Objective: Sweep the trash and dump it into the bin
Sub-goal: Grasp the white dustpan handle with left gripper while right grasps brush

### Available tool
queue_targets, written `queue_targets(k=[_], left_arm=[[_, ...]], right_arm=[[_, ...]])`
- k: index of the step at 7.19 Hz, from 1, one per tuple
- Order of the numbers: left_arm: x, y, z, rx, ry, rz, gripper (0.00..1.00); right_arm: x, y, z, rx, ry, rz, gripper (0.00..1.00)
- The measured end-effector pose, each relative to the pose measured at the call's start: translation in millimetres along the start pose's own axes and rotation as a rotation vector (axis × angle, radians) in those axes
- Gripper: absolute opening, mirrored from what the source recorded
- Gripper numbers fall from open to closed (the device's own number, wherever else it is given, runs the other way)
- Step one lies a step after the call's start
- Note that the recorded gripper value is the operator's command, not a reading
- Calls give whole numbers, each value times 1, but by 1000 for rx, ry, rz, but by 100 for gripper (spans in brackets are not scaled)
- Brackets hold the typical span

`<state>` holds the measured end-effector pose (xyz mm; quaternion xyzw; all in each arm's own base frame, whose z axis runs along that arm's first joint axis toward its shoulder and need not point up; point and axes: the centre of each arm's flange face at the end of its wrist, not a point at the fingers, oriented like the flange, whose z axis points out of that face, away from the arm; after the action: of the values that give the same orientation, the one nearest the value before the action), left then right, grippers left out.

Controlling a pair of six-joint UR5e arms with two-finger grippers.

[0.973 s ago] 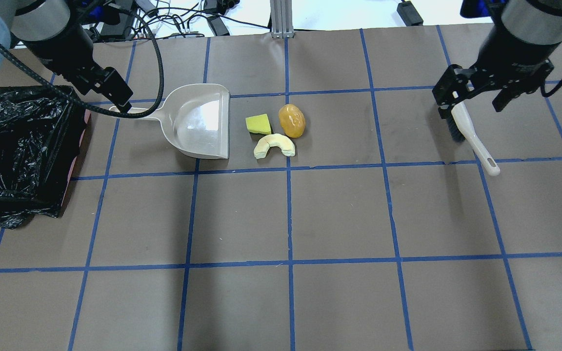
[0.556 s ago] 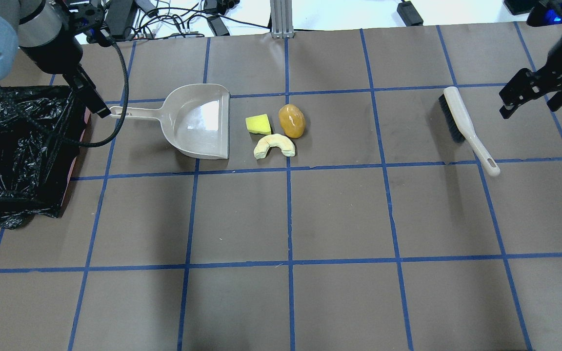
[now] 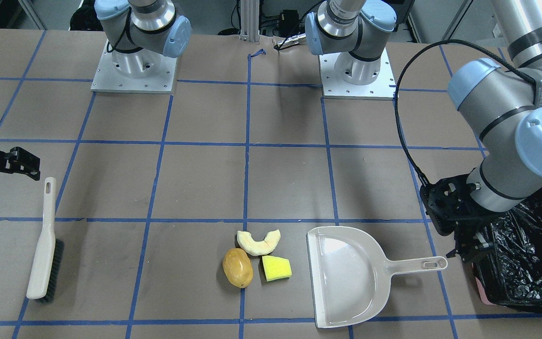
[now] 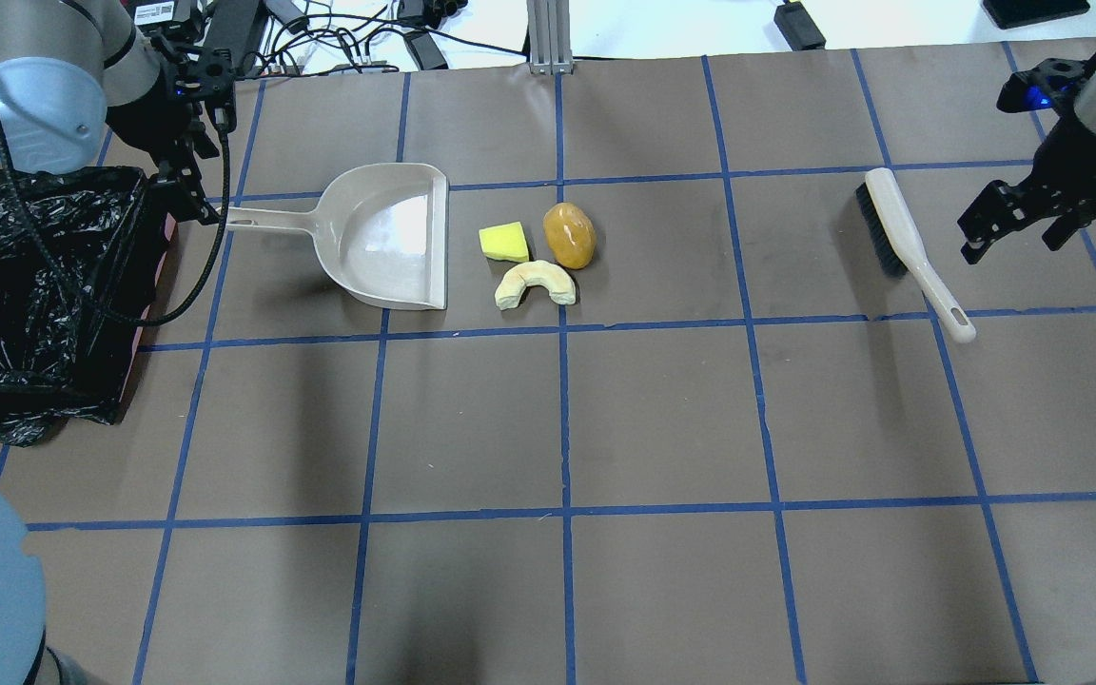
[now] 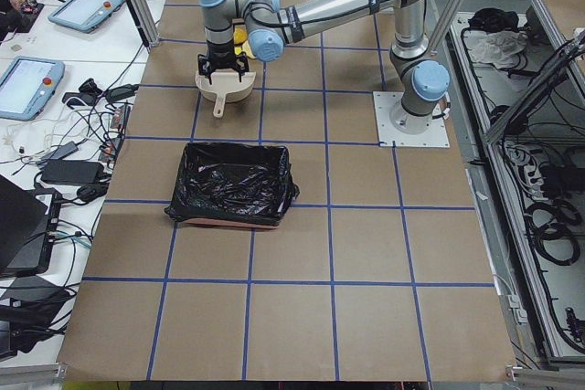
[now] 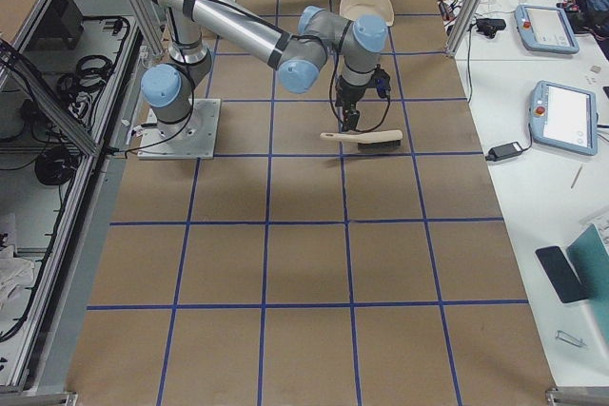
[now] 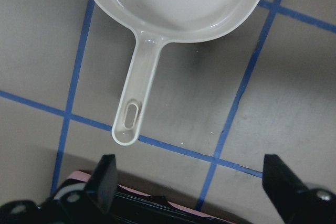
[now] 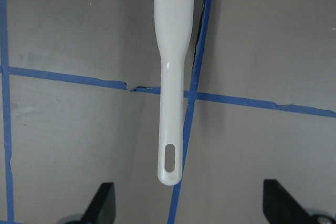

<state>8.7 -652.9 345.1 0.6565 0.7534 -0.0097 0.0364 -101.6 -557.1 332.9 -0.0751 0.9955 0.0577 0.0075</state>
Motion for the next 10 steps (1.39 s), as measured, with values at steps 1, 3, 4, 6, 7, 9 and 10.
queue_targets(k=[1, 3, 4, 6, 7, 9, 10], left_arm=[[-10, 0, 22, 3, -7, 69, 98], [-24, -1, 61, 5, -4, 157, 98], [-30, -1, 76, 3, -14, 167, 95], [-36, -1, 90, 3, -28, 170, 94], [-36, -1, 91, 3, -26, 170, 94], [-35, 0, 97, 4, -10, 169, 94], [-34, 0, 100, 5, 3, 169, 90]], right_arm=[[1, -7, 19, -26, -18, -6, 100], [6, -19, 56, -76, -50, -13, 98], [7, -24, 69, -92, -59, -3, 95], [2, -30, 86, -121, -65, 46, 85], [-3, -31, 92, -134, -63, 53, 81], [-7, -29, 105, -138, -53, 54, 64], [-7, -28, 108, -137, -40, 53, 59]])
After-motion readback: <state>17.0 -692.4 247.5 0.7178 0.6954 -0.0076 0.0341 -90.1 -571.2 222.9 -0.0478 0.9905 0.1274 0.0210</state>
